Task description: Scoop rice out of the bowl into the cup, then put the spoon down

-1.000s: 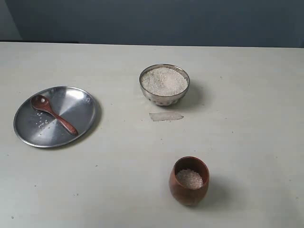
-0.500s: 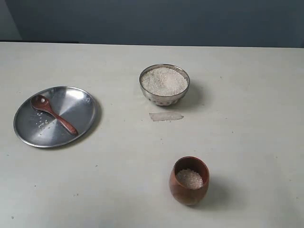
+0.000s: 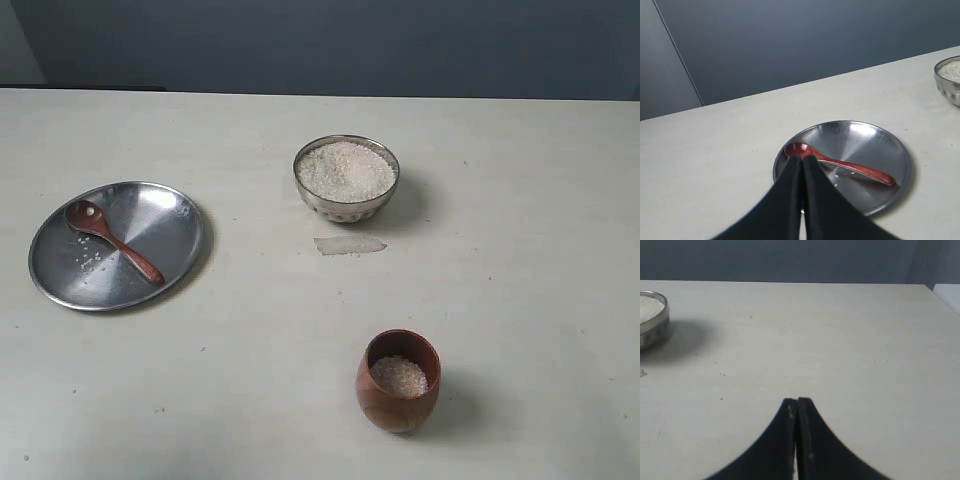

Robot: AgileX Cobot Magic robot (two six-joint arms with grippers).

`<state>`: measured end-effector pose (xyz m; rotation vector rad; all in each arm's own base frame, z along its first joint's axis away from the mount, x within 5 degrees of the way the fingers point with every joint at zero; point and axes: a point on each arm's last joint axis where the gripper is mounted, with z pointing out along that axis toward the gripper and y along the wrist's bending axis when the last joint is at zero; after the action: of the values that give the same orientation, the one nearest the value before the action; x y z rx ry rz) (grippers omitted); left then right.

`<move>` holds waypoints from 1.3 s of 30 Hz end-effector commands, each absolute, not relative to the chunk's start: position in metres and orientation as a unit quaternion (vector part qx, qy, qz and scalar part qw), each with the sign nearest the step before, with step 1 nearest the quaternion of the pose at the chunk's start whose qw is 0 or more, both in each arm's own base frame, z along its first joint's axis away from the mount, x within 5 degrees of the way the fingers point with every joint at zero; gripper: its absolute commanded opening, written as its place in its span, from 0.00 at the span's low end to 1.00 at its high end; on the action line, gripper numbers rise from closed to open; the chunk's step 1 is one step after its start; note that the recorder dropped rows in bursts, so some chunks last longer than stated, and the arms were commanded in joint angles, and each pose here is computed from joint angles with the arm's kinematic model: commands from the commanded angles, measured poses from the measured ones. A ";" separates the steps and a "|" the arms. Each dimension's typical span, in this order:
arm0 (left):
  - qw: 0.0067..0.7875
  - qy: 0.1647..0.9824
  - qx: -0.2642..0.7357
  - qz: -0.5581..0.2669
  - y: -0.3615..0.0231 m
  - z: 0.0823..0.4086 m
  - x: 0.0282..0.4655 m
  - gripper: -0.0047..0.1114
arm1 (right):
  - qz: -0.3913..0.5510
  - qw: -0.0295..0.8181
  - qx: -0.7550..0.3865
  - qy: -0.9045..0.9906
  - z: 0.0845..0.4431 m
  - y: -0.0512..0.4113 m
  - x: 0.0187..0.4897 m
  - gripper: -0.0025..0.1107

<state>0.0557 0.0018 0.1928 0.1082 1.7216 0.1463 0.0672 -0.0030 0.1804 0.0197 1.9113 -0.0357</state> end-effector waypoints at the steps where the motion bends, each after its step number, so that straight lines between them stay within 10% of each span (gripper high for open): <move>1: 0.649 0.758 0.039 0.055 0.002 0.191 0.055 0.04 | -0.016 0.583 0.009 0.812 0.181 -0.003 0.067 0.02; 39: 0.647 0.762 0.011 0.031 0.002 0.191 0.055 0.04 | -0.016 0.583 0.009 0.812 0.181 -0.003 0.067 0.02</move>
<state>0.0554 0.0019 0.1915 0.0260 1.7373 0.0766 0.0672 -0.0030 0.1804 0.0220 1.9113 -0.0334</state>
